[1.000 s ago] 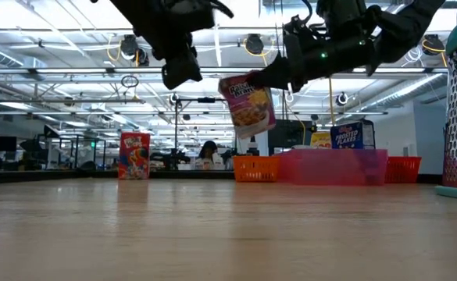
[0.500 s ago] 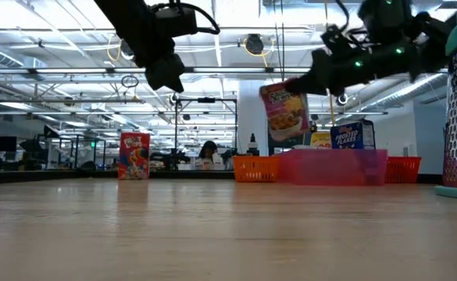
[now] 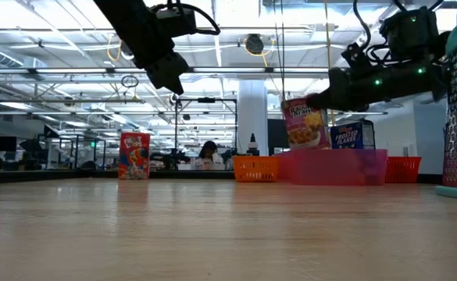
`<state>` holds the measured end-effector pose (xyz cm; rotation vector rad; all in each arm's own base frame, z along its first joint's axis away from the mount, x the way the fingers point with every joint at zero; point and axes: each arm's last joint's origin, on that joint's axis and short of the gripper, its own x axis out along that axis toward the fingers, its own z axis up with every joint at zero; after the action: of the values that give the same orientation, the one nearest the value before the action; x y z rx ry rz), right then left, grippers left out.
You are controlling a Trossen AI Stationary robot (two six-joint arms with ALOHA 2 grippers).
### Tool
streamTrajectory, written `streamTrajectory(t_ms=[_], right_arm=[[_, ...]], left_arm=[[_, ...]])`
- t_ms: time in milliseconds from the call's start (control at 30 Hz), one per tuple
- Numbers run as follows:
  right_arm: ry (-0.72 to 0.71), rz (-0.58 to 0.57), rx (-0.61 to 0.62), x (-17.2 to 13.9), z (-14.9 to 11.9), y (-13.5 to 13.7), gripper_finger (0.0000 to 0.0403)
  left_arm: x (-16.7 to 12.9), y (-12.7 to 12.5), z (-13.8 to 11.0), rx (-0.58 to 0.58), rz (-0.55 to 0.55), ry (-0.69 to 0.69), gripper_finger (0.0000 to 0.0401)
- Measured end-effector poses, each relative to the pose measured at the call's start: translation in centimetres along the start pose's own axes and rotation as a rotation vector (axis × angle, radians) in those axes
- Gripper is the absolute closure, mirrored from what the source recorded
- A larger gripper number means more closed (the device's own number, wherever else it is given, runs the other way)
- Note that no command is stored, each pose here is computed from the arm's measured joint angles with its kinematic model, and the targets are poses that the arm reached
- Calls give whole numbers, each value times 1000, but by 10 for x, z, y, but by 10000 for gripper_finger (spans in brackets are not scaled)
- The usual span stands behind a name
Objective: Pick & Place Kitchen Items
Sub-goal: Put the purple cereal box into the pink bin
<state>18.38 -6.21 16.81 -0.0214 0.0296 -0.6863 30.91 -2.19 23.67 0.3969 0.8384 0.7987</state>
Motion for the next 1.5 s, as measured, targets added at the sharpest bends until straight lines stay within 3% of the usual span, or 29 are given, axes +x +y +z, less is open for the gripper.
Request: streamTrajectory(t_ms=[700,1067,1267,1500], right_arm=[[84,-25,-57,10,-25,4,399],[70,28,-29,15,-32,8,393],[79,58,-28,15,-34,9,371],[85,67,-35,15,-35,9,318]], left_arm=[[0,0,0,-9,-5,2,359],[0,0,0,-9,-6,3,359],[0,0,0,-9,-6,3,359],[0,0,0,-6,-6,4,359]])
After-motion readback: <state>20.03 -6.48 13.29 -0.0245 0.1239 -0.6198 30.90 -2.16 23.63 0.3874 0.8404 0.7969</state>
